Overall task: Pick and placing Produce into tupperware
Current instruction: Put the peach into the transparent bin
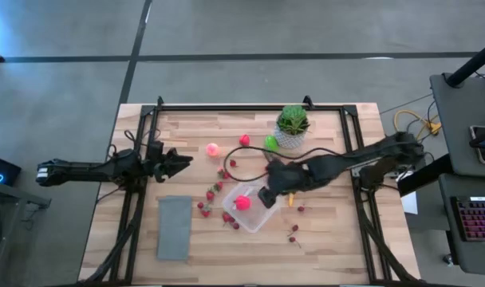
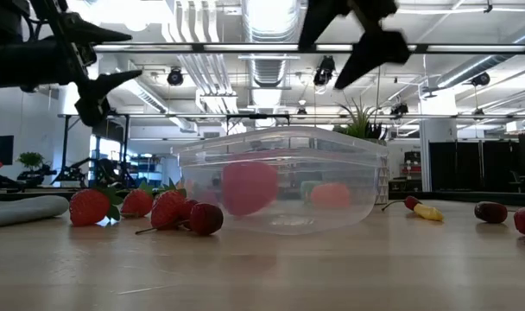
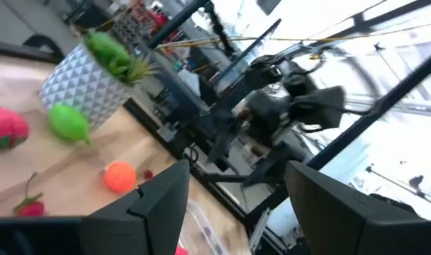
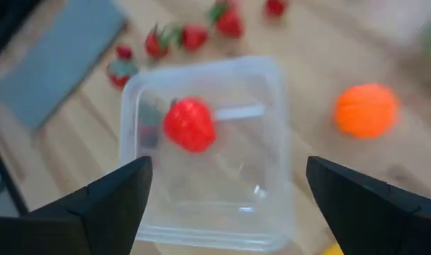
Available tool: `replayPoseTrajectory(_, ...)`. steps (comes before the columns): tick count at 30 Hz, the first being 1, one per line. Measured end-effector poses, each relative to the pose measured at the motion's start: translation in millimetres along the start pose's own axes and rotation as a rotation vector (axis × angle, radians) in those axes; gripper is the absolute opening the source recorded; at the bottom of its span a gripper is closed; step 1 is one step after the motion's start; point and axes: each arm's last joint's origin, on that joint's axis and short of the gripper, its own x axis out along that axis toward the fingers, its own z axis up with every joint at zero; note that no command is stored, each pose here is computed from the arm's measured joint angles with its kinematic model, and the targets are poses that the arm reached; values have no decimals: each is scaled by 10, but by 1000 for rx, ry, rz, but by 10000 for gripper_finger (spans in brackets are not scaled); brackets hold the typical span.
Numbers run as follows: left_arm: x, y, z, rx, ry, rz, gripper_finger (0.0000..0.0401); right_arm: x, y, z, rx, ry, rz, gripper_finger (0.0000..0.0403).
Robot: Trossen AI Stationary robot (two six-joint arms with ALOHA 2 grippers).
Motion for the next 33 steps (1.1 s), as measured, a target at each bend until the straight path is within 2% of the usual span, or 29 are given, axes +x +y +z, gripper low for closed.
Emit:
replayPoseTrajectory(4,49,-4,24,-41,-33,59,221,-352,-96,-121,68,-125,-107,365)
replayPoseTrajectory(7,95,-102,152,-82,-206,20,221,-535,-205,-178,131,-174,-173,365)
replayPoseTrajectory(10,146,-162,269,28,-349,50,221,-622,-292,-195,157,-195,-226,365)
replayPoseTrajectory(12,228,-170,306,100,-328,126,221,-638,-340,-194,168,-199,-263,366)
replayPoseTrajectory(15,410,-87,274,226,-86,387,221,-628,-407,-162,181,-202,-314,366)
replayPoseTrajectory(17,535,-63,300,352,113,566,221,-602,-439,-136,192,-201,-334,366)
replayPoseTrajectory(19,663,-33,312,498,336,697,221,-578,-468,-117,192,-198,-351,366)
replayPoseTrajectory(21,834,-38,325,650,520,724,221,-562,-492,-93,194,-196,-362,366)
replayPoseTrajectory(24,1109,-38,363,821,678,709,221,-555,-530,-73,197,-183,-384,366)
replayPoseTrajectory(27,1267,123,362,783,790,768,221,-583,-571,-87,217,-178,-415,366)
replayPoseTrajectory(30,1366,210,435,695,800,792,221,-630,-625,-121,235,-167,-461,366)
replayPoseTrajectory(33,1388,244,438,734,842,787,221,-678,-679,-163,237,-155,-508,366)
